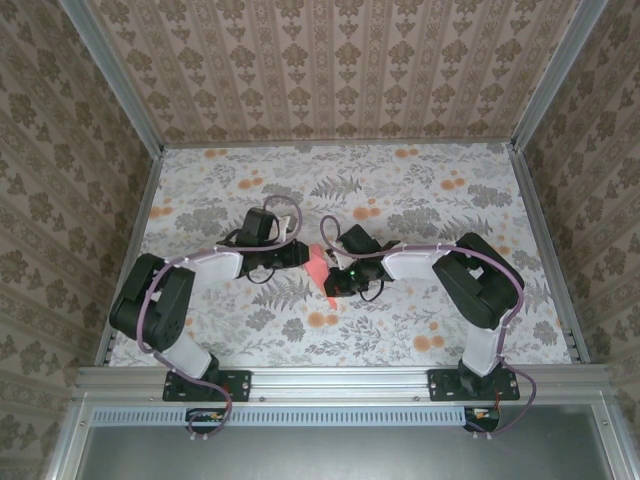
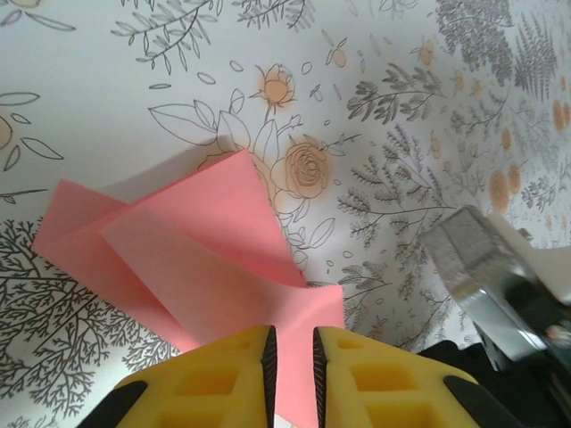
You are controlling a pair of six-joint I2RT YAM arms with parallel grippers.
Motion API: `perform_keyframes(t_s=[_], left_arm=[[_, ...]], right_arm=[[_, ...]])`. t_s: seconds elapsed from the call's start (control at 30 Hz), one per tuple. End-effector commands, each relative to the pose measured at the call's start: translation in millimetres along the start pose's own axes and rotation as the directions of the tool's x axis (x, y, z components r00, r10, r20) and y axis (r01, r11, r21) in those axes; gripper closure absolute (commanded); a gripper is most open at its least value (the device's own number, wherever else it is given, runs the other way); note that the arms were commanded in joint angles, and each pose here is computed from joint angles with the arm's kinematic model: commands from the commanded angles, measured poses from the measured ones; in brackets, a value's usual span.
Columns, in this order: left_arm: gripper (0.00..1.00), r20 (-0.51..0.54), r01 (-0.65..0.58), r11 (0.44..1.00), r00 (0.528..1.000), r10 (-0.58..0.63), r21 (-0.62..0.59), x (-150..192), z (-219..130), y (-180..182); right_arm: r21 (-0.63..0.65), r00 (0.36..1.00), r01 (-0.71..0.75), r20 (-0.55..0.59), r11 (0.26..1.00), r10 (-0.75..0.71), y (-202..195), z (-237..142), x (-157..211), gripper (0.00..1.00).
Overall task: Fold a paper plane with a square sheet of paper (pick it up from the middle)
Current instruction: Fold the wing for the fifth time at the center of the table.
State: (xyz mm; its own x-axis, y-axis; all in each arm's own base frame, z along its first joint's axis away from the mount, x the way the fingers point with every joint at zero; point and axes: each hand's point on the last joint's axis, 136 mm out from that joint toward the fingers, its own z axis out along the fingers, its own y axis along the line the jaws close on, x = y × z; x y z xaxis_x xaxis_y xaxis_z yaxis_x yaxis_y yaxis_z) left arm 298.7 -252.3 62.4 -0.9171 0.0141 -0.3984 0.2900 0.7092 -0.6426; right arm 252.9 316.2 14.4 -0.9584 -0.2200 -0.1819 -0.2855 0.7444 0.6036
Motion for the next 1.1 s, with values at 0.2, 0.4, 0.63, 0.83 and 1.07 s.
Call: perform_keyframes(t_s=[0.2,0.4,0.63,0.83,1.07], left_arm=[[0.82,0.011,-0.032,0.999,0.999,0.032,0.028,-11,17,8],[0.82,0.002,-0.020,1.000,1.000,0.020,0.018,-7,24,16],[0.83,-0.013,-0.007,1.000,1.000,0.007,-0.011,-2,30,26],[0.86,-0.022,0.045,0.994,0.999,-0.048,-0.097,1,28,53],[0.91,-0.048,0.086,0.987,0.994,-0.093,-0.134,12,28,66]], right_arm=[[0.082,0.991,-0.052,-0.118,0.995,0.062,-28,1,39,0.98],[0.085,0.991,-0.054,-0.121,0.995,0.064,-30,1,40,0.98],[0.092,0.989,-0.061,-0.130,0.994,0.072,-33,4,43,0.98],[0.094,0.987,-0.064,-0.138,0.994,0.076,-35,3,47,0.98],[0.032,0.993,-0.061,-0.099,0.998,0.064,-16,-4,33,0.98]])
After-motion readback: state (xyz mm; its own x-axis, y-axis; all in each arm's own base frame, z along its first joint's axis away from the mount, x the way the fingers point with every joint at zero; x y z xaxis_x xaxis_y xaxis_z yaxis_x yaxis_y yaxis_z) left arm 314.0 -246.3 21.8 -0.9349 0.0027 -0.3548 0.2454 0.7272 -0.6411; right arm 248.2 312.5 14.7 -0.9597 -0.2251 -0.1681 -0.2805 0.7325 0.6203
